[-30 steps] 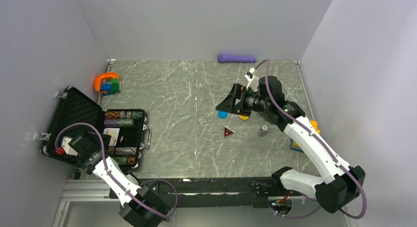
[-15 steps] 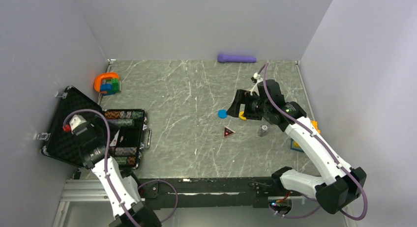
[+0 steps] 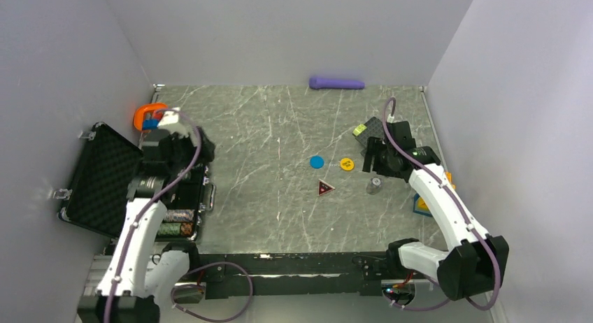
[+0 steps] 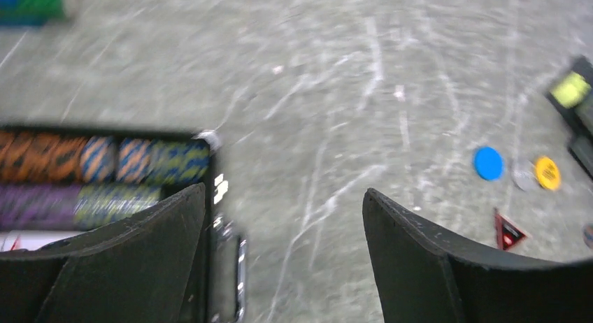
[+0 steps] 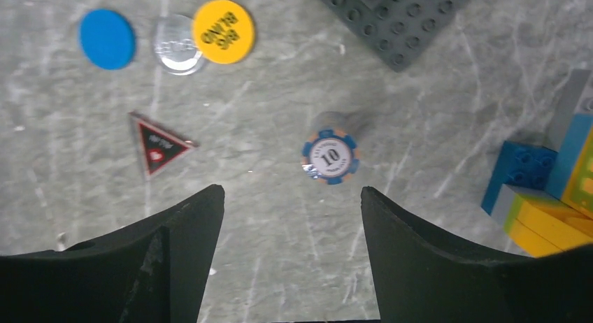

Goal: Pack up texas hold em set

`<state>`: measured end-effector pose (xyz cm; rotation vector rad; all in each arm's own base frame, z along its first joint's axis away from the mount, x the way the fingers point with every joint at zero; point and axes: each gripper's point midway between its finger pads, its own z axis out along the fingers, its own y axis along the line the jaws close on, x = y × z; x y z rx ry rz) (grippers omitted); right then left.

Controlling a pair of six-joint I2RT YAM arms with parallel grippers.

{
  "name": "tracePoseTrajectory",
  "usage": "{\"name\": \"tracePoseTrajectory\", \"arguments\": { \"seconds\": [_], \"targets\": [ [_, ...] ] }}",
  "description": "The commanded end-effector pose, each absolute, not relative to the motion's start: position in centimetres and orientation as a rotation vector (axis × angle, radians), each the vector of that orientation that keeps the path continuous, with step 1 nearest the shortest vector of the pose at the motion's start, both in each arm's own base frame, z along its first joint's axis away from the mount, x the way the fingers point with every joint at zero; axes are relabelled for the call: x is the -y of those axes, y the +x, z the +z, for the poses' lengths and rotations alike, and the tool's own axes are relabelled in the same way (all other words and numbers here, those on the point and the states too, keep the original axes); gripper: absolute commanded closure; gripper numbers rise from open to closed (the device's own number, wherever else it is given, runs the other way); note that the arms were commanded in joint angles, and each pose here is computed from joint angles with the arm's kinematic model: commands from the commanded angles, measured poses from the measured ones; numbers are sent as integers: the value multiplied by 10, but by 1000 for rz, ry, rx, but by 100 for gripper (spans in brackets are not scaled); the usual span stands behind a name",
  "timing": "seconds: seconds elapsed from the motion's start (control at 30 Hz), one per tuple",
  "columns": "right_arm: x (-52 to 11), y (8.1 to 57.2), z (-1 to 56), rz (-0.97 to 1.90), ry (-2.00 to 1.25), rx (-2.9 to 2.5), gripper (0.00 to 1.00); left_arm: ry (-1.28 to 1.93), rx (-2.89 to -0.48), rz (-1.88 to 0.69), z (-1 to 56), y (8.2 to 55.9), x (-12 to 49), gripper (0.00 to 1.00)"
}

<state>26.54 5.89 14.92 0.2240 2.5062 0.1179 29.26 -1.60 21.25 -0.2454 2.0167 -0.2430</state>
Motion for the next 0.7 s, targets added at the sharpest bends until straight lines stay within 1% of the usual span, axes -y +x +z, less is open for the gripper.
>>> {"name": "tracePoseTrajectory", "arguments": {
  "seconds": [0.0, 0.13, 0.23, 0.27, 0.37, 0.5, 0.67],
  "targets": [
    [-36, 272, 128, -18, 226, -2538, 26, 103, -1804, -307, 291, 332, 75, 13],
    [-32, 271, 106, -58, 236, -2605, 28, 364, -1738, -496, 311, 348, 135, 13],
    [-33, 268, 93, -58, 251, -2647, 29, 502, -1683, -704, 309, 340, 171, 14],
    [-34, 267, 89, -51, 251, -2658, 30, 514, -1677, -735, 304, 337, 175, 14],
    [-34, 265, 80, -57, 257, -2690, 31, 503, -1699, -750, 292, 331, 176, 14],
    [-30, 266, 70, -86, 256, -2727, 33, 553, -1690, -696, 290, 320, 181, 14],
    [-30, 267, 63, -72, 247, -2750, 39, 598, -1685, -681, 286, 315, 189, 14]
  ]
}}
